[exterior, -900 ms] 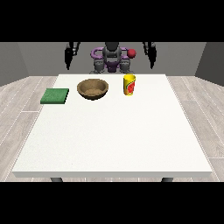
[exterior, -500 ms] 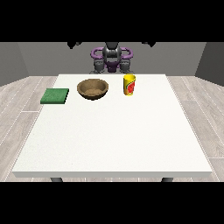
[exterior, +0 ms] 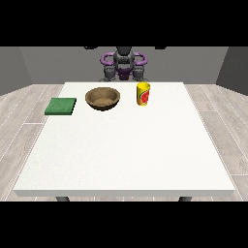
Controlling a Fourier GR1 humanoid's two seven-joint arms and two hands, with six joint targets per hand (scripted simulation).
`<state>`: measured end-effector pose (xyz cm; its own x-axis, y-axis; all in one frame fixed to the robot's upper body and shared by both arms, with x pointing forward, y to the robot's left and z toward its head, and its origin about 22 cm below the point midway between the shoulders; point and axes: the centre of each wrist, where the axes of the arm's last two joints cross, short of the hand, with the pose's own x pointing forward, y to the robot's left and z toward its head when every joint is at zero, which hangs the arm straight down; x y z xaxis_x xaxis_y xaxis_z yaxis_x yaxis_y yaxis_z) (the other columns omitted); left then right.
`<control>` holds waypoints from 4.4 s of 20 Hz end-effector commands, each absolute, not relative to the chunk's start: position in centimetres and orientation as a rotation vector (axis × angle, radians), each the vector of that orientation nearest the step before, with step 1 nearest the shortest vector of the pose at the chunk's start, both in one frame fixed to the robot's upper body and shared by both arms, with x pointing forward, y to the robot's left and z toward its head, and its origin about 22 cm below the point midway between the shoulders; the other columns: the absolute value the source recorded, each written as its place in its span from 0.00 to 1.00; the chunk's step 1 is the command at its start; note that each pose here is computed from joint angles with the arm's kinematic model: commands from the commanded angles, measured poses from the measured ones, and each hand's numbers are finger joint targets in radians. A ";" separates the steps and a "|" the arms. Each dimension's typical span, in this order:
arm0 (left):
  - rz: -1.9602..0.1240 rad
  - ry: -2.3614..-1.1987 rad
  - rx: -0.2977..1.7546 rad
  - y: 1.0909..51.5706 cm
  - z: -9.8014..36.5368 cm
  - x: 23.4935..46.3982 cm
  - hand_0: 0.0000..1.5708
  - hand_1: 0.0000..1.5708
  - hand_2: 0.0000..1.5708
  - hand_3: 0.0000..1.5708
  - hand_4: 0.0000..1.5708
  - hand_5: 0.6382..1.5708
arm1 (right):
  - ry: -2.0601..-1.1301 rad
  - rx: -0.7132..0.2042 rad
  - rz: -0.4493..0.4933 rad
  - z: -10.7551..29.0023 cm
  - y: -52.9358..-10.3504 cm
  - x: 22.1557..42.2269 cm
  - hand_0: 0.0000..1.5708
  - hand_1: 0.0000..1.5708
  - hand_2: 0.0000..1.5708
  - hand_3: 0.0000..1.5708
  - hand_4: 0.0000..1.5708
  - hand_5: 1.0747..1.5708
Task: Pick the cup and pour the ball into the bowl, then pick the bowl and place it on the pad
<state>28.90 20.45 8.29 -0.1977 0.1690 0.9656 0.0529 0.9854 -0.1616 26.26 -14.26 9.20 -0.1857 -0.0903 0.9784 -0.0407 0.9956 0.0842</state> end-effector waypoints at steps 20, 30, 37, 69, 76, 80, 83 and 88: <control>0.014 -1.929 -0.111 20.4 -2.6 27.5 0.00 0.00 0.00 0.00 0.00 0.96 | -1.890 -0.147 -0.048 11.3 -22.9 33.2 0.00 0.00 0.22 0.34 0.42 0.99; 0.039 -1.908 -0.009 22.1 -6.4 30.3 0.00 0.00 0.00 0.00 0.00 0.96 | -1.906 -0.138 -0.008 12.1 -21.2 34.5 0.00 0.00 0.26 0.39 0.41 0.99; 0.035 -1.893 -0.014 19.6 -8.3 30.1 0.00 0.00 0.00 0.00 0.00 0.95 | -1.883 -0.156 -0.002 11.1 -25.4 35.1 0.00 0.00 0.22 0.33 0.40 0.99; -0.214 -1.961 0.225 17.5 -5.8 34.8 0.85 0.85 1.00 1.00 0.83 0.56 | -1.780 -0.206 -0.048 7.9 -34.6 34.2 0.00 0.00 0.25 0.45 0.36 1.00; -0.449 -1.988 0.562 15.2 -1.9 38.1 0.87 0.87 1.00 1.00 0.88 0.66 | -1.885 -0.176 -0.039 10.9 -35.3 35.8 0.00 0.00 0.21 0.41 0.35 1.00; -0.517 -1.968 0.654 14.9 -0.8 39.2 0.89 0.89 1.00 1.00 0.95 0.67 | -1.879 -0.166 -0.018 11.6 -35.8 35.9 0.00 0.00 0.21 0.42 0.34 1.00; -0.494 -1.953 0.732 15.9 2.8 41.7 0.89 0.89 1.00 1.00 0.95 0.67 | -1.933 -0.133 0.008 14.0 -35.1 36.7 0.00 0.00 0.21 0.44 0.34 0.99; -0.745 -1.938 0.981 13.8 2.6 41.9 0.94 0.94 1.00 1.00 0.97 0.66 | -1.899 -0.107 0.015 12.2 -34.2 37.2 0.00 0.00 0.23 0.42 0.34 0.99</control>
